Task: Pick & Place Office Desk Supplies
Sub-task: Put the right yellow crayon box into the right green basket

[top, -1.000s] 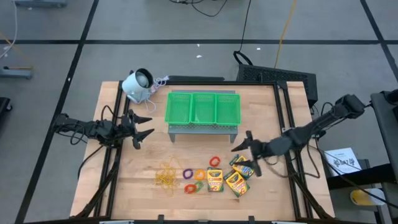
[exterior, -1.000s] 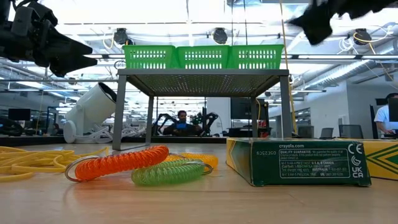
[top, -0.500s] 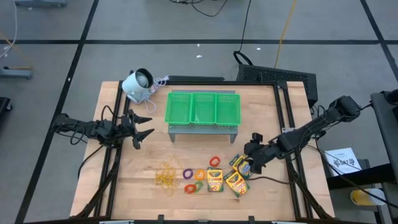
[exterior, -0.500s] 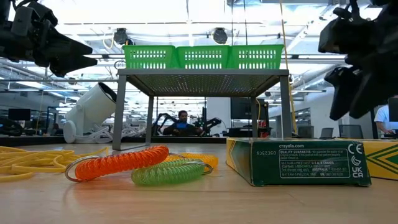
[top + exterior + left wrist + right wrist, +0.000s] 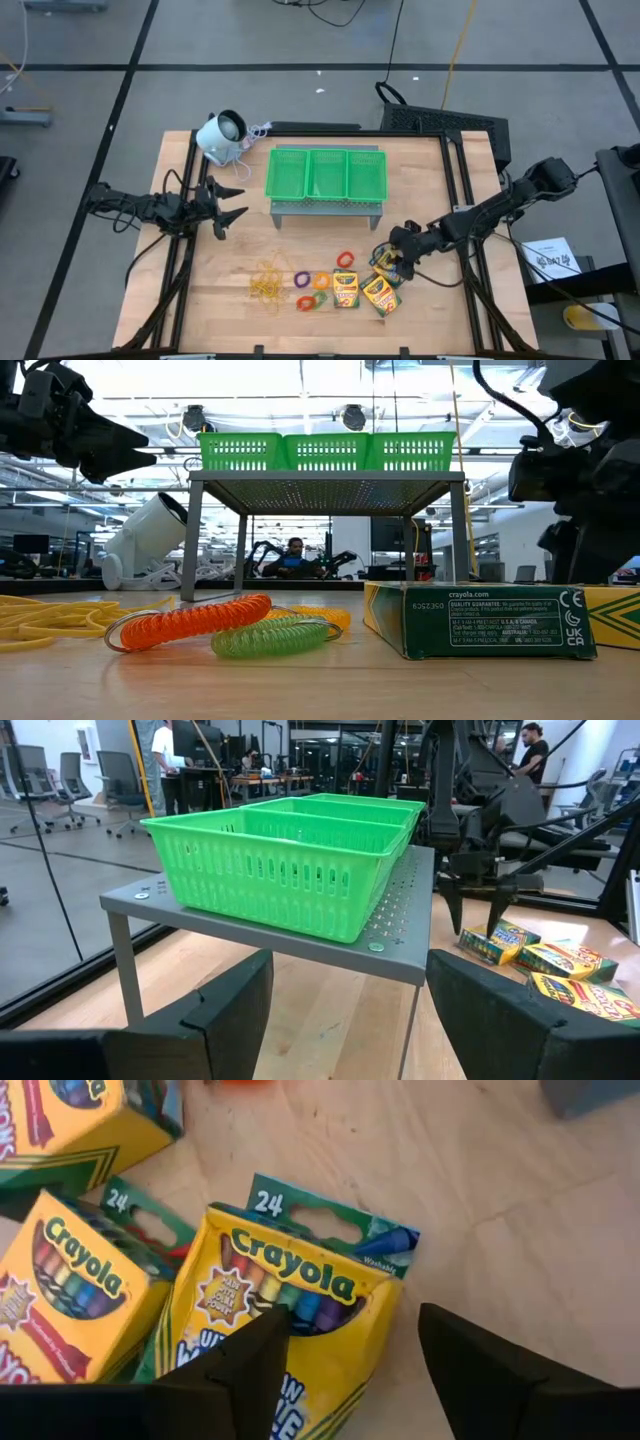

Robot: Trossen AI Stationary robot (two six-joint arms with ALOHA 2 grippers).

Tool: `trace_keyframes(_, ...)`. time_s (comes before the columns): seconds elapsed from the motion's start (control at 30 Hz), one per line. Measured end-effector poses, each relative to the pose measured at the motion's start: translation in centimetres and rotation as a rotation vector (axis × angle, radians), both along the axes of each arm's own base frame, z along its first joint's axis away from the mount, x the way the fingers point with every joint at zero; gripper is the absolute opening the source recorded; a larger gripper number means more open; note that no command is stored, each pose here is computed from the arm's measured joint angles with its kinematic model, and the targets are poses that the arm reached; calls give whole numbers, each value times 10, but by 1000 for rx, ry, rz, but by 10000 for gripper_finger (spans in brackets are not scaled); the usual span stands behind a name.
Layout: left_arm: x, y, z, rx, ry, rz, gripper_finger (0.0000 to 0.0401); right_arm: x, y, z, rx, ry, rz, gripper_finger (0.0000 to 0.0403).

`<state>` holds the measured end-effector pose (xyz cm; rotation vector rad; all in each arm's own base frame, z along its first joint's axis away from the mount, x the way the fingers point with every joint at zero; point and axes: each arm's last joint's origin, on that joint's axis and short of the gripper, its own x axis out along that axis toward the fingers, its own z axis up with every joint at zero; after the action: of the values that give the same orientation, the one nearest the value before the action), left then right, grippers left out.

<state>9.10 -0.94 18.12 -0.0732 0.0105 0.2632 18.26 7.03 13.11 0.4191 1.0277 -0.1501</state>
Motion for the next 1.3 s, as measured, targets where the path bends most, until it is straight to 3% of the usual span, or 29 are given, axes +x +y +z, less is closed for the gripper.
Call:
trace_keyframes(0.23, 0, 0, 0, 0, 0, -1, 271, -1, 0, -1, 18, 7, -26, 171)
trace_keyframes(0.7, 0, 0, 0, 0, 0, 0, 271, -1, -1, -1, -1, 6, -9, 10)
trace_keyframes(0.97, 0, 0, 0, 0, 0, -1, 271, 2, 1, 5, -15, -66, 59, 1)
trace_keyframes(1.3, 0, 0, 0, 0, 0, -1, 271, -7, -3, 39, 11, -265, 100, 0)
